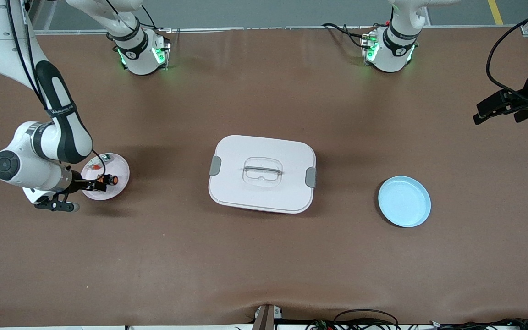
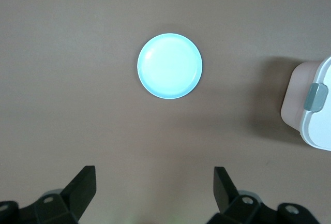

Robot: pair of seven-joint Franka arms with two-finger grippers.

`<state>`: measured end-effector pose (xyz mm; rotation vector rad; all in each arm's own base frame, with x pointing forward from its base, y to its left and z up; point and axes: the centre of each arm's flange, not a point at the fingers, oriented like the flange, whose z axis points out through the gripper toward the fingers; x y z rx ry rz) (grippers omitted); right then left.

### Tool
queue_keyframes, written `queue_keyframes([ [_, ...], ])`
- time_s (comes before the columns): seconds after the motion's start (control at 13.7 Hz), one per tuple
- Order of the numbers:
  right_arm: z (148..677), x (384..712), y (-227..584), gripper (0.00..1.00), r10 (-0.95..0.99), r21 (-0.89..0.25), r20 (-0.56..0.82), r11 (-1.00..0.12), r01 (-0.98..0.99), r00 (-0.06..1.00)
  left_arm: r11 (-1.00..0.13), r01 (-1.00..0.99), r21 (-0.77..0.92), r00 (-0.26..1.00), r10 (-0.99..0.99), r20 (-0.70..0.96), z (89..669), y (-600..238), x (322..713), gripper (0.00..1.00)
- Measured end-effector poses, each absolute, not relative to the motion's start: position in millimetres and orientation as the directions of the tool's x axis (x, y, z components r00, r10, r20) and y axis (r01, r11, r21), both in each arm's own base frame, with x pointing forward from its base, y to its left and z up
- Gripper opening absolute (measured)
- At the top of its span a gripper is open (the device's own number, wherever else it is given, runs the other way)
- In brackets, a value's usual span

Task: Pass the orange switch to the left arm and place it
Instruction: 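Move the right gripper down over the orange switch on the white plate, then close the right gripper on the orange switch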

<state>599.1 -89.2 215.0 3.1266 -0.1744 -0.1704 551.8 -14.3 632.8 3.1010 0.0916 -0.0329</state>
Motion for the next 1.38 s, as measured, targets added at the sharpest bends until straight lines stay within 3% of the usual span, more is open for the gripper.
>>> queue_keyframes([
  [1.38, 198, 583, -84, 1.0, -0.13, -0.031, -0.151, -0.99, -0.136, 0.98, -0.997, 0.068, 0.038, 0.997, 0.067, -0.024, 632, -10, 552, 1.0],
])
